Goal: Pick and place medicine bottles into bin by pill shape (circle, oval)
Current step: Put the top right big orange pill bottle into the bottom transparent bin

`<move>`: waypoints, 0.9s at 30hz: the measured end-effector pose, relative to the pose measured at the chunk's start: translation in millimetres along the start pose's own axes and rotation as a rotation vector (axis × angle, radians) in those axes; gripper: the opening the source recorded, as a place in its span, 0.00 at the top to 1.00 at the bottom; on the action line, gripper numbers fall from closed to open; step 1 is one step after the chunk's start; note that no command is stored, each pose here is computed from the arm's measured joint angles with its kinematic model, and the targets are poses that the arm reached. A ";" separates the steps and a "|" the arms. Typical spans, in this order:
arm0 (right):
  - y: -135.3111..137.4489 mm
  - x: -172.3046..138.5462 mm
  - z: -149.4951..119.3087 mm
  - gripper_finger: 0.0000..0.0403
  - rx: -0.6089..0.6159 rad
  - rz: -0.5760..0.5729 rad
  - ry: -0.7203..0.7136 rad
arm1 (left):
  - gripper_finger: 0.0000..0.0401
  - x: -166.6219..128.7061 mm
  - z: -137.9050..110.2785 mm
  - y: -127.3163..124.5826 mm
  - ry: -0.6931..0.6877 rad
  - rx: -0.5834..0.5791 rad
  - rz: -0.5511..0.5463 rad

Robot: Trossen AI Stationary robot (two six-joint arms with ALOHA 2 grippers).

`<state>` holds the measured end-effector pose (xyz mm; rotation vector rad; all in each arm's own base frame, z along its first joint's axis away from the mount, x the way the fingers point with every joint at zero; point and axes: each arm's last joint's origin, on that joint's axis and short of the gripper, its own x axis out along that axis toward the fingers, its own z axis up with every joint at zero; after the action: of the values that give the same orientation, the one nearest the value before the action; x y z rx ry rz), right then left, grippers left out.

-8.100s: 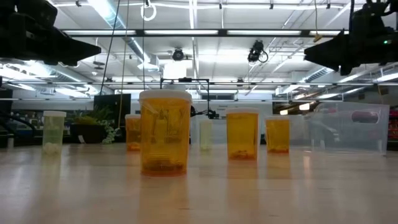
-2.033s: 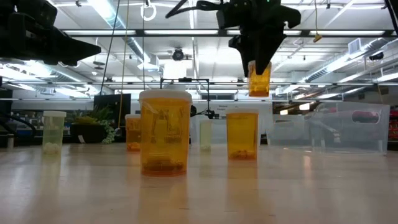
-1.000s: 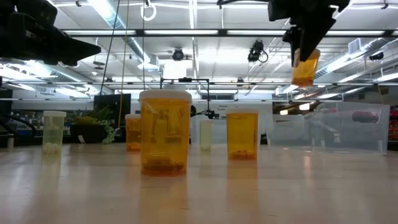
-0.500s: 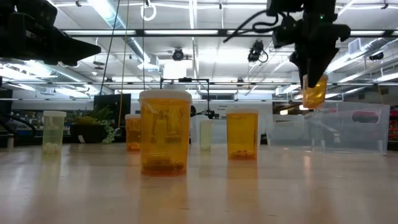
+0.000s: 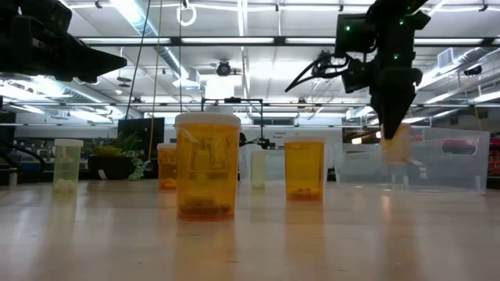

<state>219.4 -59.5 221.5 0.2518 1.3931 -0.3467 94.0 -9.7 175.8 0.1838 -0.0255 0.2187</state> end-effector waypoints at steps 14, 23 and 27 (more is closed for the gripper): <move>-9.4 37.3 16.0 0.45 -0.021 -0.013 0.111 | 0.93 0.0 0.1 0.0 0.000 0.000 0.000; -23.2 39.2 18.9 0.45 0.028 -0.025 0.095 | 0.90 0.0 0.1 0.0 0.000 0.000 0.000; -24.4 39.3 19.6 0.45 0.021 -0.025 0.088 | 0.90 0.0 0.1 0.0 0.000 0.000 0.000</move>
<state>233.4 -92.9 186.7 0.2698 1.4810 -0.3744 94.0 -9.7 175.9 0.1837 -0.0259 0.2187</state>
